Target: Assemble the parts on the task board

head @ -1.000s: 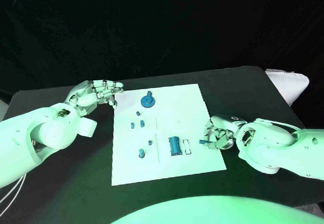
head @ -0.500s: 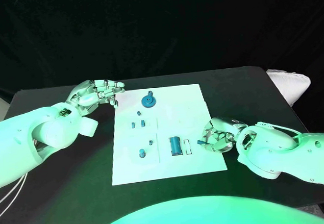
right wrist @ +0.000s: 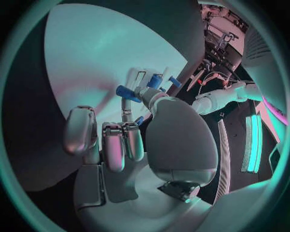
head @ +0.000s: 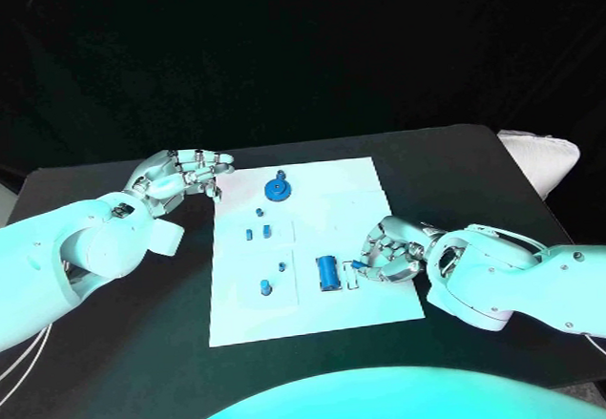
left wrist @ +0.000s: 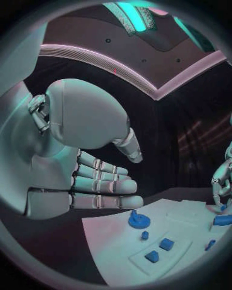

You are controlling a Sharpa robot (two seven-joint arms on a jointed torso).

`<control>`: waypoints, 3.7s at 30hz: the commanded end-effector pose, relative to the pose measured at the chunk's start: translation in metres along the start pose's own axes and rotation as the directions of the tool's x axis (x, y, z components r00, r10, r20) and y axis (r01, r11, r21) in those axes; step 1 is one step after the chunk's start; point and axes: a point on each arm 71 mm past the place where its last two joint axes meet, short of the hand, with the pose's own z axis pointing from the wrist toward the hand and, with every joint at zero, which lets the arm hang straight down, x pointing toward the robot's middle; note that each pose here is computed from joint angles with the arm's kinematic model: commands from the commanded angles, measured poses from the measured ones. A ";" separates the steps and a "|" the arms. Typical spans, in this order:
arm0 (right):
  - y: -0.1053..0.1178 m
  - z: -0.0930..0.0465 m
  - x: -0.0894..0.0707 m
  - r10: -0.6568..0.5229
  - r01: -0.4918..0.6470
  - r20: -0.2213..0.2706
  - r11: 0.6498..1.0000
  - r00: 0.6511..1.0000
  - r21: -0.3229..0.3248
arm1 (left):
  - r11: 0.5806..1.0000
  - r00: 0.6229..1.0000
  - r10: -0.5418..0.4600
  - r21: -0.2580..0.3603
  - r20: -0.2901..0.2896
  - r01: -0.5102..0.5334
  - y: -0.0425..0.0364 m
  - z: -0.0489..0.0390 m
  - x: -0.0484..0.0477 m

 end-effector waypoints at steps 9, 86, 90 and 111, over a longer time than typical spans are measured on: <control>0.004 0.009 0.012 0.035 -0.030 -0.106 0.999 0.994 0.045 | 1.000 1.000 -0.004 0.009 -0.016 0.004 -0.0010 0.0002 0.0026; -0.011 0.042 -0.063 0.507 -0.476 0.109 0.851 0.855 -0.223 | 0.993 0.994 -0.075 0.101 0.085 0.067 -0.0019 0.0037 -0.0072; -0.015 0.063 -0.081 0.590 -0.546 0.117 0.794 0.799 -0.267 | 0.983 0.975 -0.152 0.123 0.164 0.133 0.0040 0.0052 -0.0128; -0.027 0.115 -0.114 0.665 -0.590 0.224 0.740 0.712 -0.321 | 0.985 0.958 -0.136 0.141 0.253 0.103 0.0160 0.0193 -0.0254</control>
